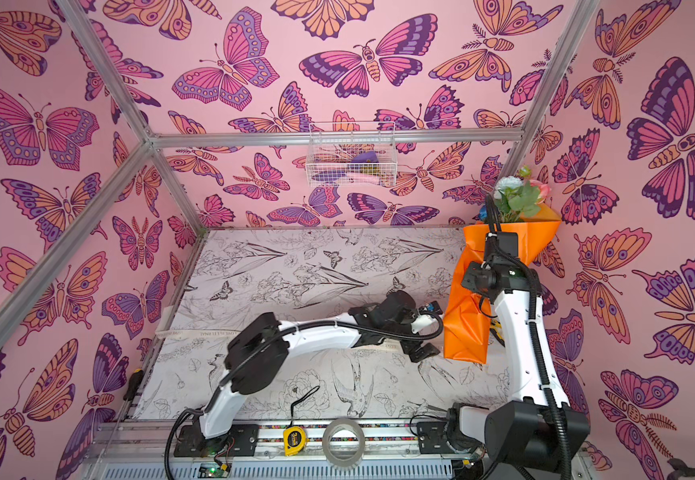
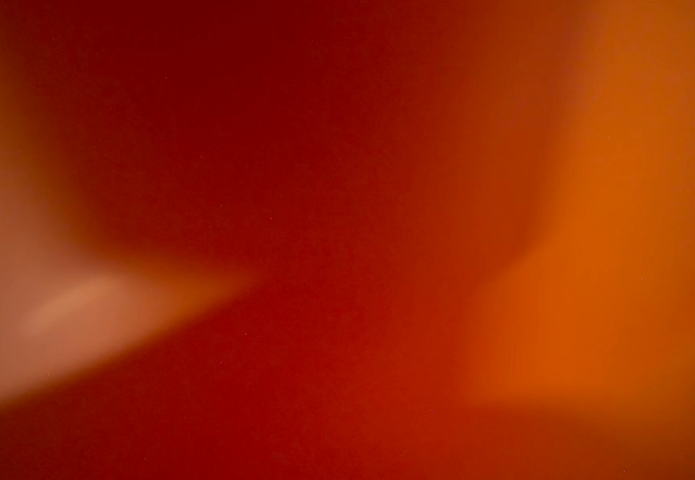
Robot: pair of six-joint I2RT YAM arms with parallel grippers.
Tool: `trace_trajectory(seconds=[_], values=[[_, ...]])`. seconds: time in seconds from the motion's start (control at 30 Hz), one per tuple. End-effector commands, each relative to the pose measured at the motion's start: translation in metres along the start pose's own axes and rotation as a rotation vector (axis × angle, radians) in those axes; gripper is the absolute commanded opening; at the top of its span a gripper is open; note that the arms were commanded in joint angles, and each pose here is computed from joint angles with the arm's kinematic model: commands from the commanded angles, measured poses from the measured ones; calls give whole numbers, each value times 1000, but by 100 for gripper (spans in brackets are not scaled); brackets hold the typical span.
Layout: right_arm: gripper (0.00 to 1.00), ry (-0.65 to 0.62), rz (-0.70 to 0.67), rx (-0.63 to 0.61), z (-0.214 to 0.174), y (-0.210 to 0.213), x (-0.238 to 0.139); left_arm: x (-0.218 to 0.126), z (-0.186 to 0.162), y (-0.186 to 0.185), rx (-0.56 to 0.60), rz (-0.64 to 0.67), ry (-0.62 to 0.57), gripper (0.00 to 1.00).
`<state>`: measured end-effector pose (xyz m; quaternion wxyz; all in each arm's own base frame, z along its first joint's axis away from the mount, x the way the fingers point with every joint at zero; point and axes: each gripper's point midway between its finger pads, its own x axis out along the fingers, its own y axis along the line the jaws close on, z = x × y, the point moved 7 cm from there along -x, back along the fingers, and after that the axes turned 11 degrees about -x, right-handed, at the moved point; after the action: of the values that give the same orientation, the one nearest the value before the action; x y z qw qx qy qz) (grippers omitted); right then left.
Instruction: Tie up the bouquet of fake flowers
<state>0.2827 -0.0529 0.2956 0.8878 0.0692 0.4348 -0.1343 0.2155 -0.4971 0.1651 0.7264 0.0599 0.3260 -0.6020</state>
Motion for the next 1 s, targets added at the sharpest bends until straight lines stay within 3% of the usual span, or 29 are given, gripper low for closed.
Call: trace_trajectory(seconds=[0.0,0.17,0.37,0.5,0.7,0.97], values=[[0,-34,110,3,3,15,-5,-62,26,-11,15,9,-153,99],[0,-52,192,5,-9,34,-17,-124,-22,11,-123,166,-152,98],[0,-60,250,-25,-27,58,-30,-171,-79,50,-415,333,-61,73],[0,-46,261,-74,-42,76,-34,-168,-111,57,-576,395,84,55],[0,-15,289,-115,-69,98,-33,-158,-159,64,-782,460,229,42],[0,17,291,-143,-83,110,-25,-140,-181,82,-853,495,323,31]])
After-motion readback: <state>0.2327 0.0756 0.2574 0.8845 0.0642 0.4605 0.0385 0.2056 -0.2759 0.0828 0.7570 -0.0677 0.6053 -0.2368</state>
